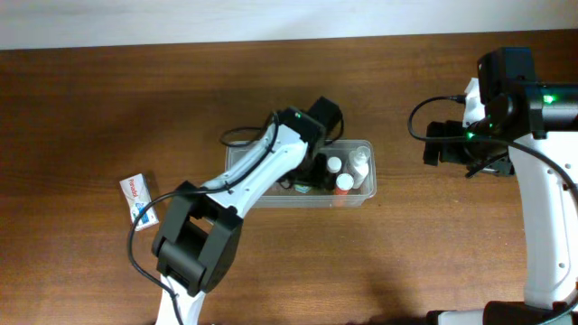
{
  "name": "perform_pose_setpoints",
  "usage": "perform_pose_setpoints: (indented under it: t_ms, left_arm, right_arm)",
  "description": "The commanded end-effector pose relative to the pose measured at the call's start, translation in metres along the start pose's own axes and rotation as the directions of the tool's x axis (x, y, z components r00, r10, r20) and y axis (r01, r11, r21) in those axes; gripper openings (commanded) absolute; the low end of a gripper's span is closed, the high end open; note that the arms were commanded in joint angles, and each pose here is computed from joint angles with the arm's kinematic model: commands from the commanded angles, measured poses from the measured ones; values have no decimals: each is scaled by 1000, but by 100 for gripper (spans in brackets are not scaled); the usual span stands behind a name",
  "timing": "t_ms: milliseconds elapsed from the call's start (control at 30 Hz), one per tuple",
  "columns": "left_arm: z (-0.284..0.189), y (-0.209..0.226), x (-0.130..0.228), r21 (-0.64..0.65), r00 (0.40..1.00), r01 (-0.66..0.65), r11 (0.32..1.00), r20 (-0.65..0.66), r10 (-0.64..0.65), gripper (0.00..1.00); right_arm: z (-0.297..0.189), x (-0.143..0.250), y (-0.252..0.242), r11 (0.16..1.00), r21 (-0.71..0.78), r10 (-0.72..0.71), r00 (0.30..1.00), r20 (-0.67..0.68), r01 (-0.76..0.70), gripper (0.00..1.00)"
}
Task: Pack container
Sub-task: 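Lower the gold-lidded jar into the container and release, then grasp the white Panadol box with the left gripper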
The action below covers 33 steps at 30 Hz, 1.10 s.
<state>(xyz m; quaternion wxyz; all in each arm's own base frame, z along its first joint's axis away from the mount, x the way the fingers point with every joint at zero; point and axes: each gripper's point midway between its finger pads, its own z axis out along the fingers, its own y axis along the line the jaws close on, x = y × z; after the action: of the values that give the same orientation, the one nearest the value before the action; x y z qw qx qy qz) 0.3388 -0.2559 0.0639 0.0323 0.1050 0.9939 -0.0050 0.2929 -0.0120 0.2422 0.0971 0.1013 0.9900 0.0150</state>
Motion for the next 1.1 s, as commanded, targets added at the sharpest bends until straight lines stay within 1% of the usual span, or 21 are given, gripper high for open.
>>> perform_pose_setpoints:
  t_ms: [0,167,267,333,400,433,467,600,633,733,900,933,1067]
  left_arm:
    - [-51,19,-32,12,994,47,999,94,-47,64]
    - [-122,75,-50,-47,962,153,987,234,-138,67]
    - [-161,119,-50,-31,922,251,967,312,-229,69]
    - [-177,149,-44,-19,888,342,940,334,-316,71]
    - [-189,194,-31,-18,839,461,887,333,-430,77]
    - [-189,208,-26,-23,821,502,864,325,-469,80]
    - [-188,224,-20,-30,801,546,837,312,-511,81]
    - [-173,275,1,-73,744,651,755,258,-617,84]
    - [-166,285,6,-84,731,671,736,242,-638,86]
    - [-144,307,26,-126,699,714,689,181,-692,87]
    - [-101,331,54,-176,651,756,630,100,-753,87]
    - [-91,335,60,-180,638,765,618,83,-765,92]
    - [-49,343,84,-177,588,797,578,6,-809,94]
  right_arm:
    - [1,0,-1,1000,-4,-1,1000,-3,1,93]
    - [1,0,-1,1000,-4,-1,1000,-3,1,94]
    - [1,0,-1,1000,-4,-1,1000,-4,1,94]
    - [1,0,-1,1000,-4,-2,1000,-4,2,94]
    - [1,0,-1,1000,-4,-2,1000,-3,2,94]
    - [1,0,-1,1000,-4,-1,1000,-3,1,94]
    - [1,-1,-1,1000,-5,-1,1000,-2,1,94]
    - [1,-1,-1,1000,-5,-1,1000,-1,1,94]
    - [1,-1,-1,1000,-5,-1,1000,0,1,94]
    - [1,-1,-1,1000,-5,-1,1000,1,1,94]
    - [1,-1,-1,1000,-5,-1,1000,1,1,94]
    - [1,-1,-1,1000,-5,-1,1000,1,1,94]
    - [1,-1,-1,1000,-5,-1,1000,1,1,94]
